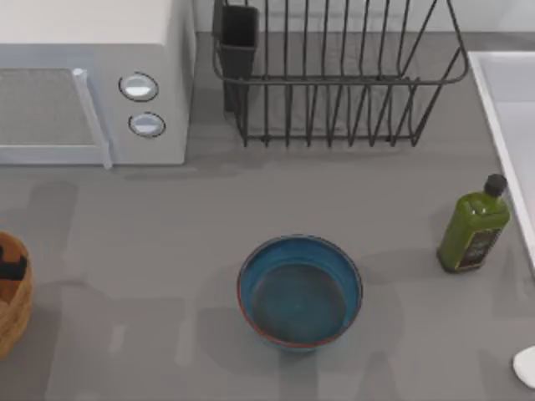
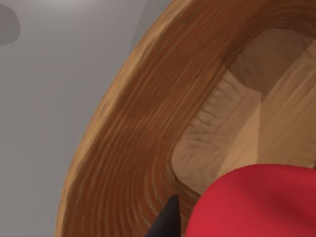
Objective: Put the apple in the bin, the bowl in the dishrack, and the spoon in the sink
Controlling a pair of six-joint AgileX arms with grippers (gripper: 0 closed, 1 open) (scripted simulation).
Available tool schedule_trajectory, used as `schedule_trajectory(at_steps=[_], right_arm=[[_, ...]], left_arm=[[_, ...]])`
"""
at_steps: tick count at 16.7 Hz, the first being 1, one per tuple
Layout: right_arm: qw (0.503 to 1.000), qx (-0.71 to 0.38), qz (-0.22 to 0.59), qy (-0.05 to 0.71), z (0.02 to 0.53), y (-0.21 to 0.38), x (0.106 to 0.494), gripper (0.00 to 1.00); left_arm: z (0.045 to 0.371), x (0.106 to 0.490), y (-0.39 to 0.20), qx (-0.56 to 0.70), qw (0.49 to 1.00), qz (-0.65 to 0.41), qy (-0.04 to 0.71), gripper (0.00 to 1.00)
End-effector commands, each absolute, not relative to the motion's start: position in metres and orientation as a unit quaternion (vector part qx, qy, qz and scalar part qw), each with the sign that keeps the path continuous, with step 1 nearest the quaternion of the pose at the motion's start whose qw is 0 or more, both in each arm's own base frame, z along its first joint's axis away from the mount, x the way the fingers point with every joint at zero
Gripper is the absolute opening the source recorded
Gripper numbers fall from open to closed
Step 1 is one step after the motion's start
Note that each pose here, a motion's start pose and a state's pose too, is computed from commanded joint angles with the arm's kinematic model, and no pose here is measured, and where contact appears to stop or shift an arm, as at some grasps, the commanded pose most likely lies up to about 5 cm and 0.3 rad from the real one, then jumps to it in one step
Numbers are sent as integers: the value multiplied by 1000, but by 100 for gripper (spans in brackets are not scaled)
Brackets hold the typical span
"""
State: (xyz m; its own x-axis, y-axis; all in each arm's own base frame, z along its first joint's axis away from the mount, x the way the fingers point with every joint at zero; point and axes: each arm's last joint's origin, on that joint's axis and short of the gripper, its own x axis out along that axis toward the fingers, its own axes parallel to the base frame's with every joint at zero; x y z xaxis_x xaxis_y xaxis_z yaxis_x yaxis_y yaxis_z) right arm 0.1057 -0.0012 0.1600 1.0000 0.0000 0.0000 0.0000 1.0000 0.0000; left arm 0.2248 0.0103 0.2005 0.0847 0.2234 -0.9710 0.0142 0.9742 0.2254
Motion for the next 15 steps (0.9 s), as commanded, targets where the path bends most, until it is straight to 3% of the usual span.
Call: schedule_trajectory(at_steps=[8, 15], right_arm=[[1000, 0, 0, 0, 160, -1, 106, 100], [1000, 0, 0, 0, 160, -1, 106, 100]], left_arm=[[200, 225, 10, 88, 731, 72, 673, 98], [200, 225, 10, 88, 731, 72, 673, 100]])
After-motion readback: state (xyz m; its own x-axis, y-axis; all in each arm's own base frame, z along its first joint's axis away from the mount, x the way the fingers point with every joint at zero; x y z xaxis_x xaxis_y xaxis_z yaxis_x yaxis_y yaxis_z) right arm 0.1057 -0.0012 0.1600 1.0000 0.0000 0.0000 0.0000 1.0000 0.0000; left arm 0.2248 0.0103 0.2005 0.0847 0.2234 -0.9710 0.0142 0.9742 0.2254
